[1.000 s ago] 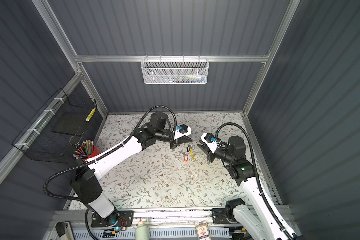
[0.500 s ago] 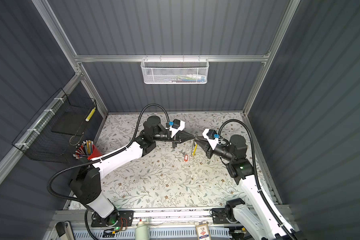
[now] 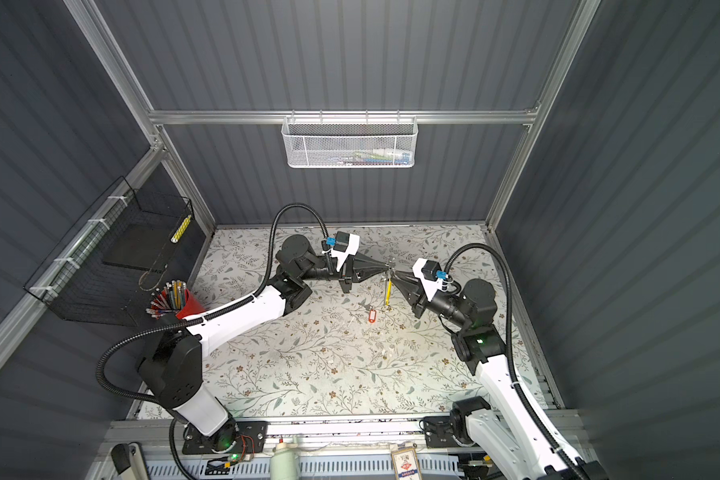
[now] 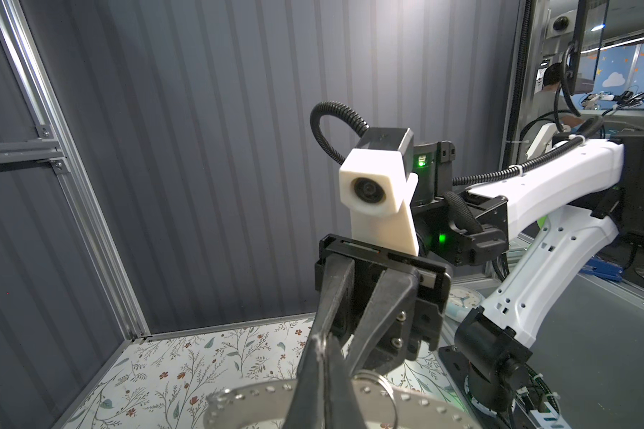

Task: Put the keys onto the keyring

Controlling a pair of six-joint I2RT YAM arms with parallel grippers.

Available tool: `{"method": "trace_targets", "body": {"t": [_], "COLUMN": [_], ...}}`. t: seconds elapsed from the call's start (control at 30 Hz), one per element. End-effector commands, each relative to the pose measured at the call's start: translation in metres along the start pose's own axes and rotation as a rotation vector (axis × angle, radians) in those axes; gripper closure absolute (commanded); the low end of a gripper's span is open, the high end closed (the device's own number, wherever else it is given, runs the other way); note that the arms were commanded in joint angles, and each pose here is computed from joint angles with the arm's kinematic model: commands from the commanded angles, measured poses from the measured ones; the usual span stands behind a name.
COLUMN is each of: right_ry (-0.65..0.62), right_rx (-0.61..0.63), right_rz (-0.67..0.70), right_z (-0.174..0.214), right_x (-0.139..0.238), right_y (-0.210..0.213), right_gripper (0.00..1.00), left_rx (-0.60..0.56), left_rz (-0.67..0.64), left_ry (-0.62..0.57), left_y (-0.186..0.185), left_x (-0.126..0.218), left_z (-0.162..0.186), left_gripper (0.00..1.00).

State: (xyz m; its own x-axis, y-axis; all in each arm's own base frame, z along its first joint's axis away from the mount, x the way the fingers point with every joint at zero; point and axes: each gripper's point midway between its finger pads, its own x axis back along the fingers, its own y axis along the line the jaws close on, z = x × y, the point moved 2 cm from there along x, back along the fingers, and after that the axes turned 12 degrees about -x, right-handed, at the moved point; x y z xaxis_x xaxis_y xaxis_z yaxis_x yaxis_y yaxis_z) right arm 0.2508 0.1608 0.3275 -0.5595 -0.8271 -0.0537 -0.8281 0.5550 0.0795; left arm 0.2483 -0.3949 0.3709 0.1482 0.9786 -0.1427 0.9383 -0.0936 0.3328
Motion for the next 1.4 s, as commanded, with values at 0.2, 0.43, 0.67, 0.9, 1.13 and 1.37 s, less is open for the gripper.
{"method": "trace_targets", "body": {"t": [0.2, 0.43, 0.67, 0.9, 1.13, 1.37], "right_ry": [-0.090, -0.084, -0.091, -0.104, -0.097, -0.095], "right_rx": [0.022, 0.009, 0.013, 0.023, 0.020, 0.018], "right_rz": [-0.110, -0.127, -0.141, -0.154, -0.172, -0.174], "right_z": [-0.023, -0.025, -0.028, -0.033, -0.031, -0.031], "right_x": [0.003, -0.001, -0.001, 0.000, -0.001, -0.001], "right_y": [0.018, 0.017, 0.019, 0.022, 0.024, 0.024], "right_gripper": [0.77, 0.78, 0.82, 0.84, 0.85, 0.90], "left_rx": [-0.014, -0.015, -0.008, -0.002, 0.001, 0.003], "left_rz": [0.028, 0.042, 0.056, 0.072, 0.076, 0.092], "left_ry": [-0.030, -0.036, -0.038, -0.039, -0.036, -0.036], "left_y": [-0.004, -0.005, -0.007, -0.008, -0.009, -0.011], "left_x": [0.002, 0.002, 0.001, 0.000, 0.000, -0.001], "left_z": [-0.007, -0.008, -0.007, -0.006, -0.005, -0.005], "left_gripper": [1.00, 1.00, 1.00, 1.00, 1.00, 1.00]}}
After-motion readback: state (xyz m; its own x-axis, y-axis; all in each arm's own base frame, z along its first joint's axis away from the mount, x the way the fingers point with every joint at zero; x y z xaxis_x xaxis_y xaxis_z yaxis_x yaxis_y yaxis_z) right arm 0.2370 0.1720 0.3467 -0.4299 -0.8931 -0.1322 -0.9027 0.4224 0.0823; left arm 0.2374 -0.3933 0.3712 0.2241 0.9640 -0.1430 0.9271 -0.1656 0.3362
